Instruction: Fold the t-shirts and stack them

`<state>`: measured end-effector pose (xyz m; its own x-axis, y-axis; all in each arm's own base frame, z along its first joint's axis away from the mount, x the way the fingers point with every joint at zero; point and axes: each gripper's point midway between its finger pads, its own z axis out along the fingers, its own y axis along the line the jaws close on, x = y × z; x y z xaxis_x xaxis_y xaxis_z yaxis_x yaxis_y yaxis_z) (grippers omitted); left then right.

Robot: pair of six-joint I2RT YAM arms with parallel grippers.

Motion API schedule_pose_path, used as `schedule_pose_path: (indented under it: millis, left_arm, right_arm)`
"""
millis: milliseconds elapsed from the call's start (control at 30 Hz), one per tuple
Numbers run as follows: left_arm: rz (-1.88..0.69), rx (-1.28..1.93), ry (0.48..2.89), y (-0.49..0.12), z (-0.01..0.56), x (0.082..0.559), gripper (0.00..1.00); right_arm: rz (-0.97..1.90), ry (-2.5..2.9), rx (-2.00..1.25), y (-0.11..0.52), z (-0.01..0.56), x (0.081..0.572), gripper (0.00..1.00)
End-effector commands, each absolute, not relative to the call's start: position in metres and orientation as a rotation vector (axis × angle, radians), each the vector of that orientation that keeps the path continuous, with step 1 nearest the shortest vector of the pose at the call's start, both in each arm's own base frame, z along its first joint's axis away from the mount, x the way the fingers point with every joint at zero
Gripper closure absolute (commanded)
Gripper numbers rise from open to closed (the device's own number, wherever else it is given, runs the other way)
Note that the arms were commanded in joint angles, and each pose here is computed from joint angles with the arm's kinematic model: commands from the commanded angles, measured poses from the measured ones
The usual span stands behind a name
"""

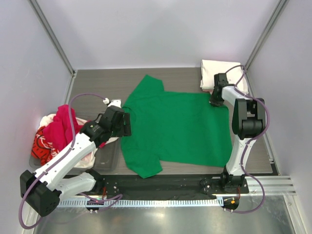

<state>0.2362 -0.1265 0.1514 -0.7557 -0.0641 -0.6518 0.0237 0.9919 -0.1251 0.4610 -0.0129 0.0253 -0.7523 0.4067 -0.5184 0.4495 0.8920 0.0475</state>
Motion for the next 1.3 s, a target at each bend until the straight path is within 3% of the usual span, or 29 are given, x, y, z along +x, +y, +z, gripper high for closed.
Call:
schedule_pose_path:
  millis: [0,200,367,400,433,467,533,700,733,933,1267]
  left_arm:
    - [-0.142,-0.033,2.390,-0.122,0.159,0.240,0.26]
    - [-0.140,-0.032,2.385,-0.122,0.160,0.241,0.26]
    - [-0.131,-0.031,2.392,-0.121,0.158,0.242,0.26]
    - [-0.133,-0.029,2.392,-0.122,0.158,0.241,0.26]
    - [-0.128,-0.030,2.396,-0.121,0.157,0.242,0.26]
    - [-0.133,-0.030,2.394,-0.122,0.157,0.241,0.26]
    - [-0.132,-0.032,2.400,-0.123,0.155,0.241,0.26]
    - [-0.183,-0.068,2.446,-0.128,0.150,0.232,0.28]
    - [-0.213,-0.073,2.461,-0.131,0.151,0.227,0.29]
    - [-0.168,-0.047,2.556,-0.141,0.152,0.172,0.31]
    - [-0.246,0.076,2.699,-0.198,0.112,0.083,0.30]
  right_arm:
    - [-0.118,2.483,0.613,-0.015,0.034,0.474,0.96]
    - [-0.208,2.405,0.608,-0.030,0.072,0.480,0.99]
    - [-0.474,2.293,0.622,-0.081,0.133,0.503,0.95]
    - [-0.483,2.313,0.642,-0.086,0.127,0.505,0.86]
    - [-0.489,2.314,0.658,-0.092,0.130,0.507,0.55]
    - [-0.513,2.340,0.662,-0.094,0.132,0.502,0.35]
    - [-0.515,2.312,0.681,-0.096,0.150,0.507,0.19]
    - [-0.388,2.320,0.677,-0.079,0.173,0.481,0.17]
    - [-0.346,2.276,0.682,-0.075,0.197,0.471,0.17]
    - [-0.083,2.277,0.687,-0.035,0.199,0.390,0.17]
    - [0.218,2.328,0.743,0.016,0.142,0.282,0.17]
